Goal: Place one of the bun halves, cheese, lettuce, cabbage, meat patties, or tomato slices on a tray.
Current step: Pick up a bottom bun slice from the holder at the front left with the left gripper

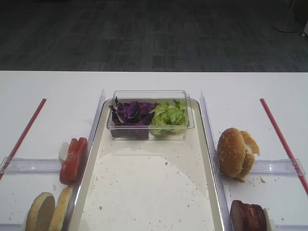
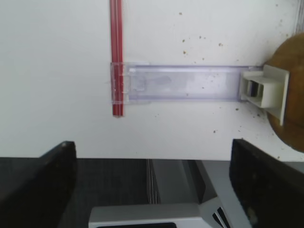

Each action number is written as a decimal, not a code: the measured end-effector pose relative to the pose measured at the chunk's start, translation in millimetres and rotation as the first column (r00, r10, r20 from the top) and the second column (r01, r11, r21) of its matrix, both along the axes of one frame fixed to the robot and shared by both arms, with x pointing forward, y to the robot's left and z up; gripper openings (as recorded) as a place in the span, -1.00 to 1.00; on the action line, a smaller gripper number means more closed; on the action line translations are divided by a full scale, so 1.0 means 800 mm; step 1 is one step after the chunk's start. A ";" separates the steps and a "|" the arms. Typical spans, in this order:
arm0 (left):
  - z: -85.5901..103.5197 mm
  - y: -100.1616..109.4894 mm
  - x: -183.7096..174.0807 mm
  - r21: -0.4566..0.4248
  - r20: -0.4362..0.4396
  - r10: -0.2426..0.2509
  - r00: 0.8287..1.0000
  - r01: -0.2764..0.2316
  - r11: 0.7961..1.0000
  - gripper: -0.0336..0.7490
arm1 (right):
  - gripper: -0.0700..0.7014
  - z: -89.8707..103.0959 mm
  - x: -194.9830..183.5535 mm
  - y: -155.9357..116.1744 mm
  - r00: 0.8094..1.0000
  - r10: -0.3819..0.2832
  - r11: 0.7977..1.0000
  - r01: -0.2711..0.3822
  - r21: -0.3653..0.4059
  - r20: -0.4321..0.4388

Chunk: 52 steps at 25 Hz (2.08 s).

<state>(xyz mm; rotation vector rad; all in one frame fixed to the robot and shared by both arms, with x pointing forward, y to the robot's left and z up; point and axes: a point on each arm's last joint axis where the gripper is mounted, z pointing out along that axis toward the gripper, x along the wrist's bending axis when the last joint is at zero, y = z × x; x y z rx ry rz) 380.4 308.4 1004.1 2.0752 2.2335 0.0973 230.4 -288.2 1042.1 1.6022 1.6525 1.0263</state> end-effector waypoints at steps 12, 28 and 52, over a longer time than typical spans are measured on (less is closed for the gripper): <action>0.011 -0.004 0.025 -0.004 0.028 0.037 0.999 -0.037 0.999 0.61 | 0.97 0.000 0.000 0.000 1.000 0.000 1.000 0.000 0.000 0.000; 0.022 -0.137 0.011 -0.057 0.095 -0.095 0.991 0.101 0.993 0.58 | 0.97 0.000 0.000 0.000 1.000 0.000 1.000 0.000 0.000 0.000; 0.005 -0.222 0.040 -0.037 0.027 -0.159 0.987 0.160 0.986 0.57 | 0.97 0.000 0.000 0.000 1.000 -0.001 1.000 0.001 -0.001 0.000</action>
